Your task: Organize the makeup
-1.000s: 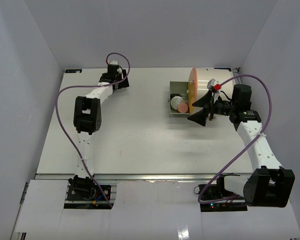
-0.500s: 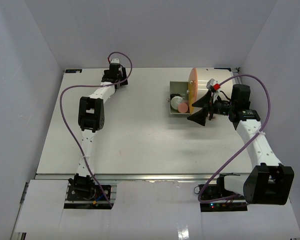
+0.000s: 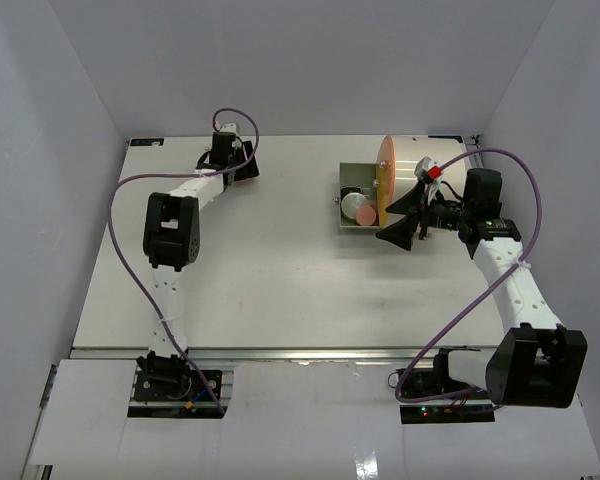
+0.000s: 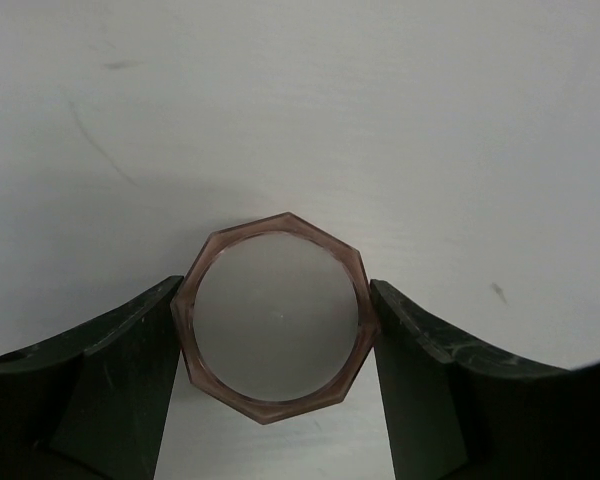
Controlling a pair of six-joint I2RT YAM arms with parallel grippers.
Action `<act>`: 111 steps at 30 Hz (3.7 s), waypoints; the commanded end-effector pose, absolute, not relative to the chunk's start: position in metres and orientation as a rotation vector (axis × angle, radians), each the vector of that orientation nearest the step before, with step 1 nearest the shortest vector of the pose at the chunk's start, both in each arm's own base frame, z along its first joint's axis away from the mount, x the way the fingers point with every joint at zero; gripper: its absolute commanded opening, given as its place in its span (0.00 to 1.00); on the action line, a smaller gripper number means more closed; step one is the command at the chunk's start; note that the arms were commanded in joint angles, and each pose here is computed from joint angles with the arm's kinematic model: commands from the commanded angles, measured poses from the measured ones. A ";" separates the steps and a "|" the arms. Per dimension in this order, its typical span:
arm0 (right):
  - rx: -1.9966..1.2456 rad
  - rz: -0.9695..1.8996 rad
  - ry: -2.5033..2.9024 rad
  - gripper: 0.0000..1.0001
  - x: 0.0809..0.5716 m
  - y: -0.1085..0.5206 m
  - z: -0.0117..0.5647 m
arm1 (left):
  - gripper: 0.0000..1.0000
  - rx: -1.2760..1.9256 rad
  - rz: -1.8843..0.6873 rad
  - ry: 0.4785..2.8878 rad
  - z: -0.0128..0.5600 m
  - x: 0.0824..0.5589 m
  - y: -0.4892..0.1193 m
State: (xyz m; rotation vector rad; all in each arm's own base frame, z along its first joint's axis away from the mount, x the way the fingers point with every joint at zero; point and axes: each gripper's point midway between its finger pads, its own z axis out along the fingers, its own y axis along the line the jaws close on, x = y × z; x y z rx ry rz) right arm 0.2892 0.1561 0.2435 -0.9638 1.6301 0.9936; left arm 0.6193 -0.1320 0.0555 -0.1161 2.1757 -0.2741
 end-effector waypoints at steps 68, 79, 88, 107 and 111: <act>-1.373 0.533 1.892 0.24 0.322 0.274 0.199 | 0.45 -0.047 -0.611 1.742 0.295 0.371 -0.147; -0.793 0.138 2.307 0.33 0.429 0.320 0.132 | 0.48 -0.142 -0.434 1.713 0.262 0.313 -0.095; -0.546 -0.364 2.319 0.48 0.455 0.255 0.090 | 0.50 -0.107 -0.463 1.722 0.264 0.312 -0.101; -0.299 -0.625 2.309 0.55 0.458 0.163 0.094 | 0.51 -0.107 -0.471 1.728 0.262 0.312 -0.103; -0.254 -0.666 2.289 0.54 0.458 0.148 0.104 | 0.51 -0.106 -0.472 1.728 0.262 0.312 -0.103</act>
